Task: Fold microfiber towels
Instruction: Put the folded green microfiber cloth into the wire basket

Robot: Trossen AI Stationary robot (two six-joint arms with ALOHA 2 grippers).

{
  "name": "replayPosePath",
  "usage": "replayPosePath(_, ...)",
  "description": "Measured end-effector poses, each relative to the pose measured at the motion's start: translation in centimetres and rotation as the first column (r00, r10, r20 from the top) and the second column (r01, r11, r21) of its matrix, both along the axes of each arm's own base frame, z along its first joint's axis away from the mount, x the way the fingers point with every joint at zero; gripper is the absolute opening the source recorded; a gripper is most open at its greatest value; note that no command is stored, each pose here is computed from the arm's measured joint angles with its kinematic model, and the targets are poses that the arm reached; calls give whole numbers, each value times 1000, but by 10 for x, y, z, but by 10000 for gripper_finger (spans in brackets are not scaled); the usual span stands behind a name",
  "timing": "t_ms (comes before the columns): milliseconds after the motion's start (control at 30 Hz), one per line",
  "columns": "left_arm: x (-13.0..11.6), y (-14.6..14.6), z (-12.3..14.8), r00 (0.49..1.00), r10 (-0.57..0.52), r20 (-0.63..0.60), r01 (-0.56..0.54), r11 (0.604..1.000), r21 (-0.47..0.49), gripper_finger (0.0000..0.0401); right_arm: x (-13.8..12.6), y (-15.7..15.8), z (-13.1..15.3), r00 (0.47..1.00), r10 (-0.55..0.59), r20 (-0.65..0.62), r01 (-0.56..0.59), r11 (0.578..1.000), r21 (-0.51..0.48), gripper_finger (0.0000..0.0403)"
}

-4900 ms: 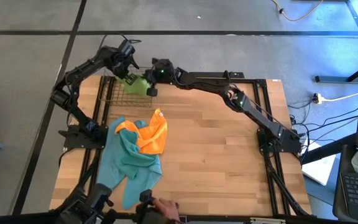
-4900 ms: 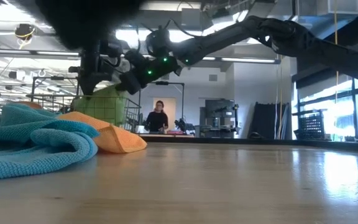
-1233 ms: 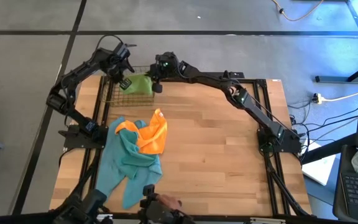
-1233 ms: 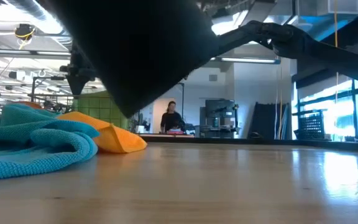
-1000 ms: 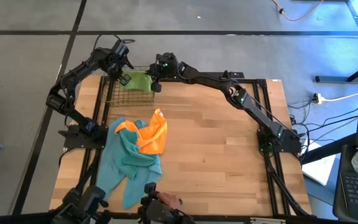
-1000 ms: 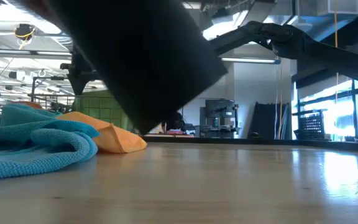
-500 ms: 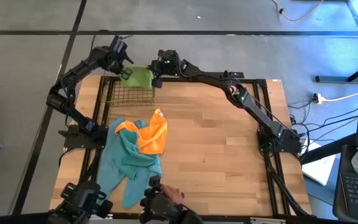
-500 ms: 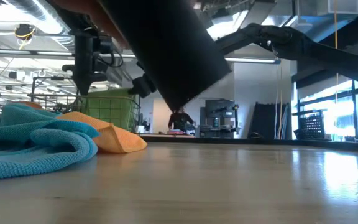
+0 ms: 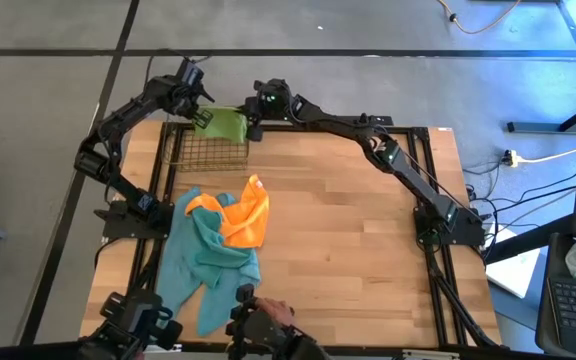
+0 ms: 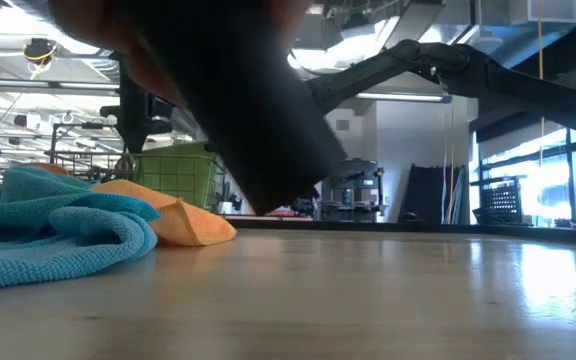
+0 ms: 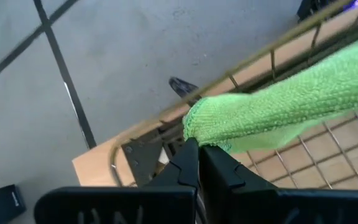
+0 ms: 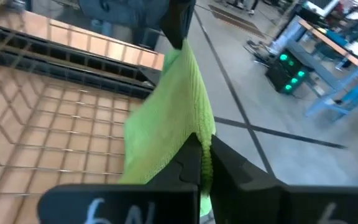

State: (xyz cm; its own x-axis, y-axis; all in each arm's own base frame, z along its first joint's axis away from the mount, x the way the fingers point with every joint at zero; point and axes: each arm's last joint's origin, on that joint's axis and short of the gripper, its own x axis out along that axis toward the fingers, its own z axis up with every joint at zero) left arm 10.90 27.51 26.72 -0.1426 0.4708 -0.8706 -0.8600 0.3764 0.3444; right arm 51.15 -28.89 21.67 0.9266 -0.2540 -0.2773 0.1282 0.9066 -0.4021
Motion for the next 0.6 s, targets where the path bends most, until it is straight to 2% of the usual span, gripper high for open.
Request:
replayPosePath(200, -1, -2, -16, 1000, -1, 2, 1, 1000, -14, 0, 1, 0, -3, 999, 54, -8, -54, 998, -36, 23)
replayPosePath(300, -1, -3, -20, 1000, 8, 3, -8, 1000, -10, 0, 0, -2, -13, 995, 99, -27, -99, 995, -3, 25)
replayPosePath(400, -1, -2, -20, 1000, 5, 5, -5, 1000, -5, 0, -1, -4, -20, 995, 89, -37, -88, 995, 41, 25)
replayPosePath(500, 0, -5, -18, 1000, -16, 17, 17, 999, -45, 0, -1, -3, -21, 994, 103, -36, -99, 990, 104, 25)
replayPosePath(600, 0, -7, -17, 995, -86, 48, 90, 991, -99, 0, -1, -2, -22, 988, 150, -32, -145, 981, 128, 22)
